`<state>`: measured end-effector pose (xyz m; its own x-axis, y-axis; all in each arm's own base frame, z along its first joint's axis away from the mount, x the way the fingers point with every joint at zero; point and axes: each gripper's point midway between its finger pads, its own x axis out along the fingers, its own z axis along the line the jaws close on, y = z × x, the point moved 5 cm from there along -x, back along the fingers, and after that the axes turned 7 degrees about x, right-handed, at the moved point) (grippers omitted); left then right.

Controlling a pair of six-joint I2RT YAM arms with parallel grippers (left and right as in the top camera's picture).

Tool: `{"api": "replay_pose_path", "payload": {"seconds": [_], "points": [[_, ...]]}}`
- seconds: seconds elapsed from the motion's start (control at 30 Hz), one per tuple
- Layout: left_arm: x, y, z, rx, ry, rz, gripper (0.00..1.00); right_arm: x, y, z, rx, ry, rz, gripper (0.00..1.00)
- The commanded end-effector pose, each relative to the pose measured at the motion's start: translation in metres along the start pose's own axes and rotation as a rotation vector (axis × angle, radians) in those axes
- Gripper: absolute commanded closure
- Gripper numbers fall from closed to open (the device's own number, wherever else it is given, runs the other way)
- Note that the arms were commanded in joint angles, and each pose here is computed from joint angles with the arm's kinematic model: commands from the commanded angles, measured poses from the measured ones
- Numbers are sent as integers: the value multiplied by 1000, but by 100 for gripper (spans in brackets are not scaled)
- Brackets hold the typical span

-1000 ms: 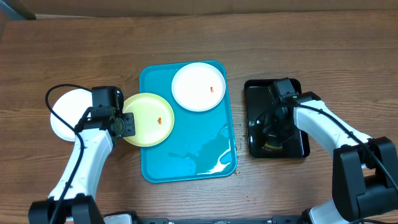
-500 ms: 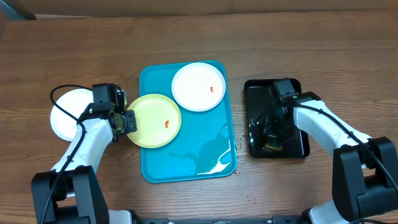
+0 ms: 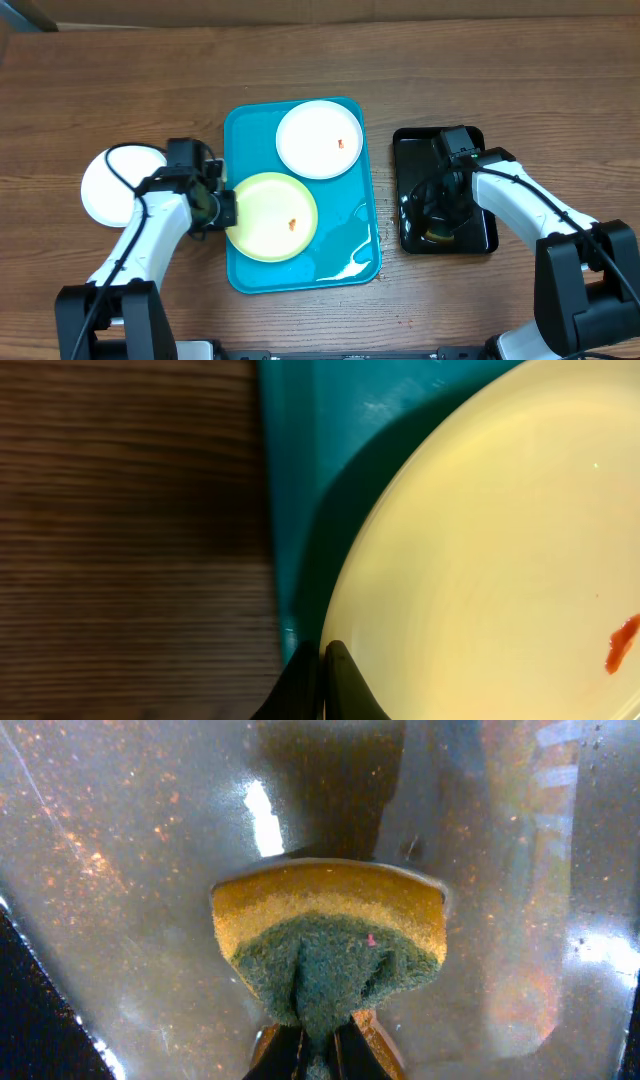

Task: Clean dirty plates on tray and stack at the side
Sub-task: 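Drag the yellow-green plate toward the tray center with the left gripper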

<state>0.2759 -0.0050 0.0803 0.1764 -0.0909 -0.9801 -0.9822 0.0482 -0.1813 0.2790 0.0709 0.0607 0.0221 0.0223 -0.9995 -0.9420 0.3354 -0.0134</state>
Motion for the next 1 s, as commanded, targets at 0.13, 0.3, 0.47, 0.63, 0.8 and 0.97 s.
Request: {"api": "replay_pose_path", "payload": {"seconds": [0.13, 0.3, 0.47, 0.63, 0.8, 0.97], "points": [[-4, -1, -21, -145, -78, -18, 96, -3, -3, 9, -43, -56, 8, 96], [-2, 0, -24, -195, -92, -23, 84, -3, -2, 8, -45, -51, 13, 96], [-2, -4, -24, -115, -90, -42, 42, -3, -2, 8, -47, -51, 13, 96], [-3, -14, -24, 74, -92, -84, 53, -3, -2, 8, -47, -52, 13, 96], [-2, -20, -25, 265, -101, -111, 60, -3, -4, 10, -47, -58, 4, 96], [6, -19, -24, 279, -101, -114, 61, -3, -5, 10, -47, -59, 2, 96]]}}
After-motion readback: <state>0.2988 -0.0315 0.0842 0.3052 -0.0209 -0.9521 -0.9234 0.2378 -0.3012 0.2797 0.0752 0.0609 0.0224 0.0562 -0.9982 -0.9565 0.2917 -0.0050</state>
